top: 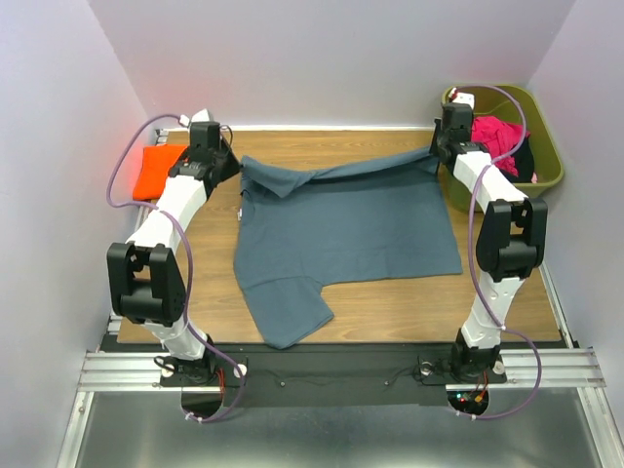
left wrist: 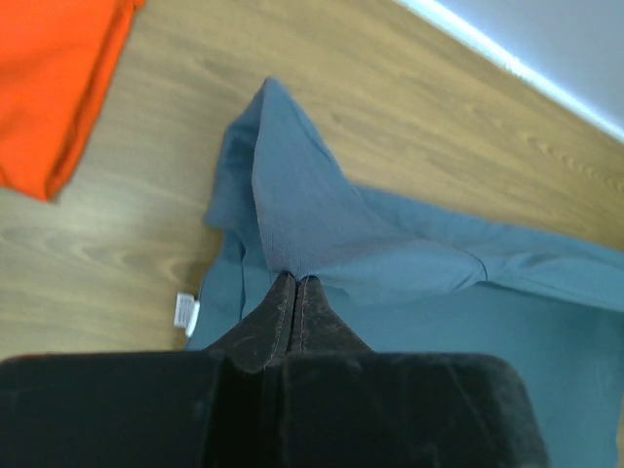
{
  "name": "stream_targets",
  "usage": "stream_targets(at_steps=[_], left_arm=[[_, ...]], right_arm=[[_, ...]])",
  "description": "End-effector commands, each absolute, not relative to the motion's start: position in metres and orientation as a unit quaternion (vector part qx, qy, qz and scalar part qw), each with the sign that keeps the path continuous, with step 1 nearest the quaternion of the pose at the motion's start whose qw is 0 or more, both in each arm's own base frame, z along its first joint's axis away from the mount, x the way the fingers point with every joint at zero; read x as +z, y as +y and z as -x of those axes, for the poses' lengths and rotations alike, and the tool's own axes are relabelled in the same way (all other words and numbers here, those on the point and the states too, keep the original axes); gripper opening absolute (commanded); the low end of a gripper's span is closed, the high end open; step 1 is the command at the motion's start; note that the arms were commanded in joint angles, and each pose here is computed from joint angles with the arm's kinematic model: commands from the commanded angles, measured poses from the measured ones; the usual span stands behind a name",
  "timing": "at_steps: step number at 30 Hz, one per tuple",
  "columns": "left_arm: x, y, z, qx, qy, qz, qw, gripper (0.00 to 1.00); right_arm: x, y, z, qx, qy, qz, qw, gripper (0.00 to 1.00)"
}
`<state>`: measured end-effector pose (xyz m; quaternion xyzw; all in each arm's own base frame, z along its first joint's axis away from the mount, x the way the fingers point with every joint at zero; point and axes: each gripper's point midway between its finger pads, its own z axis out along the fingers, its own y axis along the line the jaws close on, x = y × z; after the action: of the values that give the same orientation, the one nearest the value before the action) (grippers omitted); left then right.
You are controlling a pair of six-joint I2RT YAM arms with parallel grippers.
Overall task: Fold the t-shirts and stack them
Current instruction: Flatten the tshirt out
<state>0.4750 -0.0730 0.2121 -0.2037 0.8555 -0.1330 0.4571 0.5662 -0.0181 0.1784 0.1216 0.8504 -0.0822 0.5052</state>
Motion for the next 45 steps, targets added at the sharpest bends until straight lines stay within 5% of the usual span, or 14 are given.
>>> stream_targets(at_steps=[1, 11, 19, 21, 22, 23, 25, 26, 32, 38, 45], left_arm=[[0.205, -0.083, -0.456, -0.16, 0.857, 0.206, 0.444, 0.0], [0.212, -0.07, -0.482, -0.129, 0.848, 0.209, 0.47, 0.0], [0.262, -0.064, -0.594, -0.128, 0.798, 0.202, 0.553, 0.03], [0.283, -0.064, -0.618, -0.134, 0.779, 0.194, 0.581, 0.16], [0.26, -0.07, -0.632, -0.137, 0.789, 0.181, 0.57, 0.42], [0.266, -0.074, -0.64, -0.146, 0.784, 0.169, 0.58, 0.56], [0.259, -0.087, -0.649, -0.171, 0.784, 0.143, 0.58, 0.78], [0.259, -0.091, -0.649, -0.178, 0.78, 0.132, 0.585, 0.81], [0.304, -0.09, -0.605, -0.177, 0.754, 0.122, 0.62, 0.89], [0.307, -0.101, -0.518, -0.139, 0.788, 0.127, 0.585, 0.85], [0.164, -0.069, -0.394, -0.039, 0.878, 0.196, 0.435, 0.81]], right_arm=[[0.194, -0.028, -0.57, -0.092, 0.832, -0.135, 0.531, 0.01], [0.196, -0.025, -0.578, -0.08, 0.83, -0.134, 0.535, 0.01], [0.23, -0.026, -0.628, -0.07, 0.793, -0.16, 0.584, 0.04], [0.218, -0.027, -0.641, -0.073, 0.792, -0.169, 0.582, 0.12], [0.229, -0.028, -0.649, -0.072, 0.783, -0.172, 0.594, 0.24], [0.223, -0.028, -0.654, -0.072, 0.783, -0.172, 0.593, 0.29], [0.228, -0.027, -0.657, -0.068, 0.78, -0.172, 0.598, 0.47], [0.236, -0.025, -0.655, -0.063, 0.777, -0.17, 0.602, 0.51], [0.244, 0.003, -0.622, 0.008, 0.796, -0.135, 0.589, 0.73], [0.235, 0.05, -0.547, 0.124, 0.832, -0.106, 0.531, 0.7], [0.162, 0.106, -0.448, 0.181, 0.899, -0.056, 0.396, 0.56]])
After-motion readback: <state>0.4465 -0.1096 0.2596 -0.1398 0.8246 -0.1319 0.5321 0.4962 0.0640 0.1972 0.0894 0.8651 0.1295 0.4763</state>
